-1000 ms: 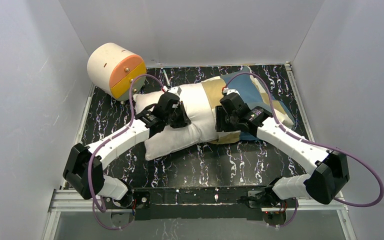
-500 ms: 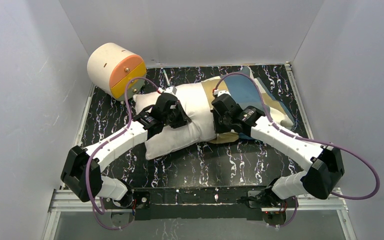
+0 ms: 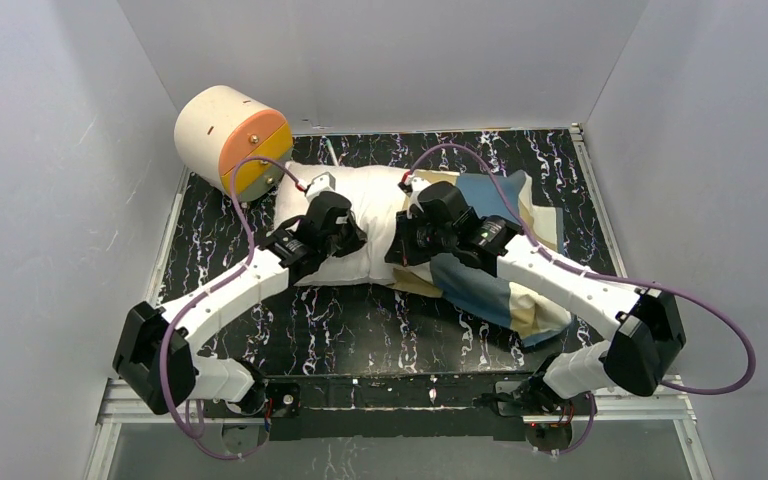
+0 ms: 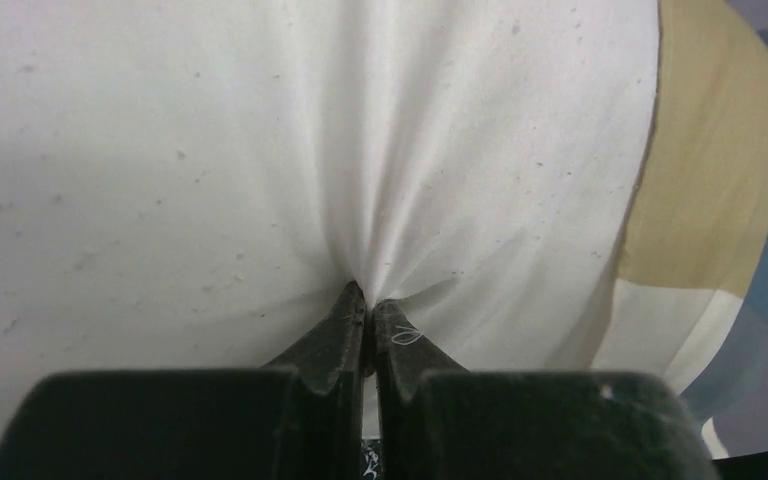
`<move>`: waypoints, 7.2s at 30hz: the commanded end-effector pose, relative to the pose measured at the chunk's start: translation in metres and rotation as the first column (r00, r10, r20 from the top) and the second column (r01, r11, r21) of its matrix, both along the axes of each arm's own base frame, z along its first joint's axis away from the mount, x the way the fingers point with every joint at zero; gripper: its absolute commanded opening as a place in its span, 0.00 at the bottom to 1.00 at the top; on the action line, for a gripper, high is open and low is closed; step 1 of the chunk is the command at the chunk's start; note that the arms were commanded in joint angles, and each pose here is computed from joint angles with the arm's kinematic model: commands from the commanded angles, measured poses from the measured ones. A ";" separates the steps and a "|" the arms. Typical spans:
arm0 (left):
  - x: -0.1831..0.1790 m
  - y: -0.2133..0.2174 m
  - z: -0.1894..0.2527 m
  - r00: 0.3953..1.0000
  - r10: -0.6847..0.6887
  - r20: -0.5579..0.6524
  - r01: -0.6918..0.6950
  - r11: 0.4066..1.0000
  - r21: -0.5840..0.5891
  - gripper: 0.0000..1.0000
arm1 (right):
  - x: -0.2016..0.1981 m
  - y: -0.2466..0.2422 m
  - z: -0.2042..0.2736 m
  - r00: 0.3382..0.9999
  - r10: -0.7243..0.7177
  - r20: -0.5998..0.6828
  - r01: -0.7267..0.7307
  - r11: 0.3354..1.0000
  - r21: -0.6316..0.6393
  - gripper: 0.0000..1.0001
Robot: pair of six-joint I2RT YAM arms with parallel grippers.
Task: Put the pillow into the pillowcase
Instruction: Stuff the pillow into the pillowcase.
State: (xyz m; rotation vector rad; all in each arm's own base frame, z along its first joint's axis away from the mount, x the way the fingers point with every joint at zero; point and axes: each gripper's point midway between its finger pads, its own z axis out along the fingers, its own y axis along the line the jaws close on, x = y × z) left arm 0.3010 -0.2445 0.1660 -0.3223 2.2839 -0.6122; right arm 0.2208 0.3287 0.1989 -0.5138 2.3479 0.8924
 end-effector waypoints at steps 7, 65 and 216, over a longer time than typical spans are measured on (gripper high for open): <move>-0.021 0.007 0.003 0.997 0.076 0.018 -0.073 0.992 -0.104 0.00 | -0.036 0.037 0.078 0.995 0.054 -0.087 -0.007 0.881 0.473 0.01; 0.008 0.026 0.087 0.989 -0.148 0.018 0.148 0.989 0.010 0.81 | 0.086 -0.051 0.145 0.827 -0.402 0.392 0.422 0.906 0.039 0.61; 0.037 0.025 0.056 0.995 0.008 0.101 0.010 0.984 -0.176 0.00 | 0.173 0.062 0.056 0.862 0.199 0.467 0.032 0.897 -0.441 0.01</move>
